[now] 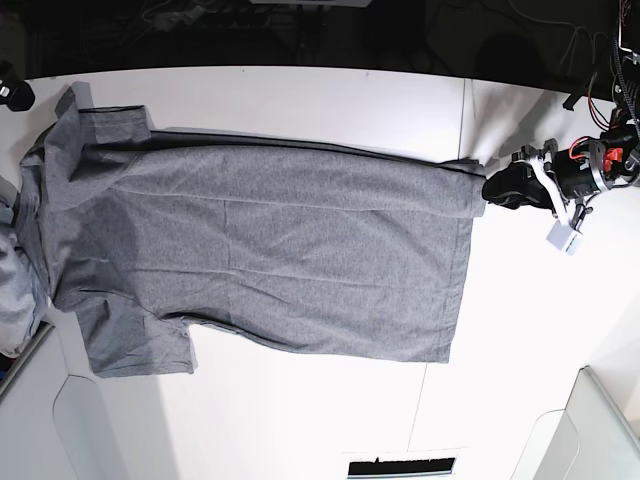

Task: Layout the t-shirt on the table in an organized manner, then fold the t-shirt properly
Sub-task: 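Release the folded edge and regrasp the folded side with both grippers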

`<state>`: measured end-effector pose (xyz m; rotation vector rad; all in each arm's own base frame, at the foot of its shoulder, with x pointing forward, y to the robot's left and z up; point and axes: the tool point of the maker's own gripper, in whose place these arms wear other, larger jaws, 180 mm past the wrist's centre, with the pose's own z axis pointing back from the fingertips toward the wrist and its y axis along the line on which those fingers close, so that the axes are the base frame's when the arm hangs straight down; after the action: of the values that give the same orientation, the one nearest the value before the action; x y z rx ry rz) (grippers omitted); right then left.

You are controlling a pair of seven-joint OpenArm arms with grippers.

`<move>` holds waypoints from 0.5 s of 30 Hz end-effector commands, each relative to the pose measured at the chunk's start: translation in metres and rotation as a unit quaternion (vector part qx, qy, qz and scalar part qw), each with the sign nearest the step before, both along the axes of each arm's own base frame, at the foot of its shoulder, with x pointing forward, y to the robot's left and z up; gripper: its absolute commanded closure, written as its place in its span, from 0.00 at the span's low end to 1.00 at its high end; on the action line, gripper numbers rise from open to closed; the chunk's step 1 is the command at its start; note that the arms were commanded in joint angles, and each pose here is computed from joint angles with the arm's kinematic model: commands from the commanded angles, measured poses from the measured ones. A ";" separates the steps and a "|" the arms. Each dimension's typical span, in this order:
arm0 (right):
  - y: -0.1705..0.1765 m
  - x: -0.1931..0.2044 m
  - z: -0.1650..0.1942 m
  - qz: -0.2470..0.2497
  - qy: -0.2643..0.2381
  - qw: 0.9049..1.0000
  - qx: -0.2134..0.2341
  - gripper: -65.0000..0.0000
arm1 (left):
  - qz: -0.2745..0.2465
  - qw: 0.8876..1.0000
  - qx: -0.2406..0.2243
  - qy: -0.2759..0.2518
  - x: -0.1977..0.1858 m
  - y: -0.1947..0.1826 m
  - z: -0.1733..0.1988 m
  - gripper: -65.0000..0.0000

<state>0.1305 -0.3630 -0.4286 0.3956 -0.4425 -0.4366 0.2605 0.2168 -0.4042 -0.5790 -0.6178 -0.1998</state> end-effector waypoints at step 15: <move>0.061 0.010 -0.033 -0.002 -0.033 0.999 0.034 0.47 | -0.028 0.998 -0.041 -0.047 0.002 -0.042 0.024 0.66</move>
<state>0.1454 -0.2952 -0.4611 0.5085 -0.5228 -0.4637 0.2549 0.1717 -0.3925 -0.6631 -0.6596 -0.2451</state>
